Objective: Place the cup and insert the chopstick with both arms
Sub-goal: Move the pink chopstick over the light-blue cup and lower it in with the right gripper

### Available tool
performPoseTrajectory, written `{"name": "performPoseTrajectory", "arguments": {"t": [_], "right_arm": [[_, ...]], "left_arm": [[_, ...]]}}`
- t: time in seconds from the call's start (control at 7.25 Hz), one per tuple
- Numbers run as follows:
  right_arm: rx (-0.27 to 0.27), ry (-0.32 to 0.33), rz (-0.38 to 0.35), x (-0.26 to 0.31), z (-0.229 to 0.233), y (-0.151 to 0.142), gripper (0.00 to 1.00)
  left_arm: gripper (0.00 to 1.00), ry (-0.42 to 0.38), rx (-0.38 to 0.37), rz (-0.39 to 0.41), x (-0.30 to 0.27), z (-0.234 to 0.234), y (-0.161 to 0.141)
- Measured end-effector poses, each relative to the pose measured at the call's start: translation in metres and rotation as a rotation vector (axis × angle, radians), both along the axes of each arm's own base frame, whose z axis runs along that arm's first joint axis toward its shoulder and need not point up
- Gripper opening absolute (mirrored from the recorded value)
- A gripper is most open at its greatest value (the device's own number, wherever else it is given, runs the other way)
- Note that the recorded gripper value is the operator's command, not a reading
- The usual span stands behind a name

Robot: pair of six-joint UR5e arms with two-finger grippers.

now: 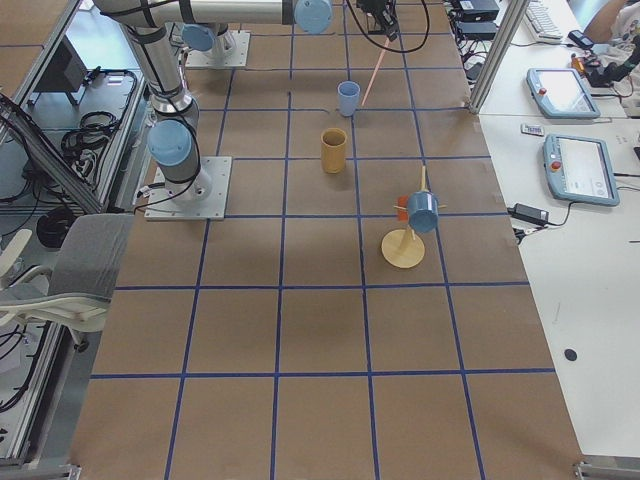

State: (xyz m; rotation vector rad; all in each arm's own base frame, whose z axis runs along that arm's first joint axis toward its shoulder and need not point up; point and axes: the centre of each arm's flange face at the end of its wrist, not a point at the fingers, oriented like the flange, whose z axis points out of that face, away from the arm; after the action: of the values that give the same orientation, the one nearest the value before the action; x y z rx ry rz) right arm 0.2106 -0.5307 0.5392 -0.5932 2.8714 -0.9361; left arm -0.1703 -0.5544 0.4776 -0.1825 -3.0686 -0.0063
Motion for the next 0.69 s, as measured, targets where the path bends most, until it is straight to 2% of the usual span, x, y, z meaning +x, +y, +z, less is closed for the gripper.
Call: {"name": "performPoseTrajectory", "arguments": {"t": [0.14,0.28,0.41,0.69], "right_arm": [[-0.050,-0.021,0.030,0.020,0.002,0.002,0.00],[-0.076,-0.053,0.064,0.038,-0.003,0.001,0.00],[-0.076,-0.091,0.092,0.052,-0.014,-0.002,0.00],[-0.098,-0.133,0.113,0.066,-0.044,-0.005,0.00]], "left_arm": [[1.00,-0.020,0.013,-0.037,0.016,0.007,0.009],[1.00,-0.025,0.013,-0.044,0.023,0.013,0.018],[1.00,-0.025,0.000,-0.023,0.025,0.023,0.027],[1.00,-0.014,-0.023,0.085,0.025,0.042,0.042]]}}
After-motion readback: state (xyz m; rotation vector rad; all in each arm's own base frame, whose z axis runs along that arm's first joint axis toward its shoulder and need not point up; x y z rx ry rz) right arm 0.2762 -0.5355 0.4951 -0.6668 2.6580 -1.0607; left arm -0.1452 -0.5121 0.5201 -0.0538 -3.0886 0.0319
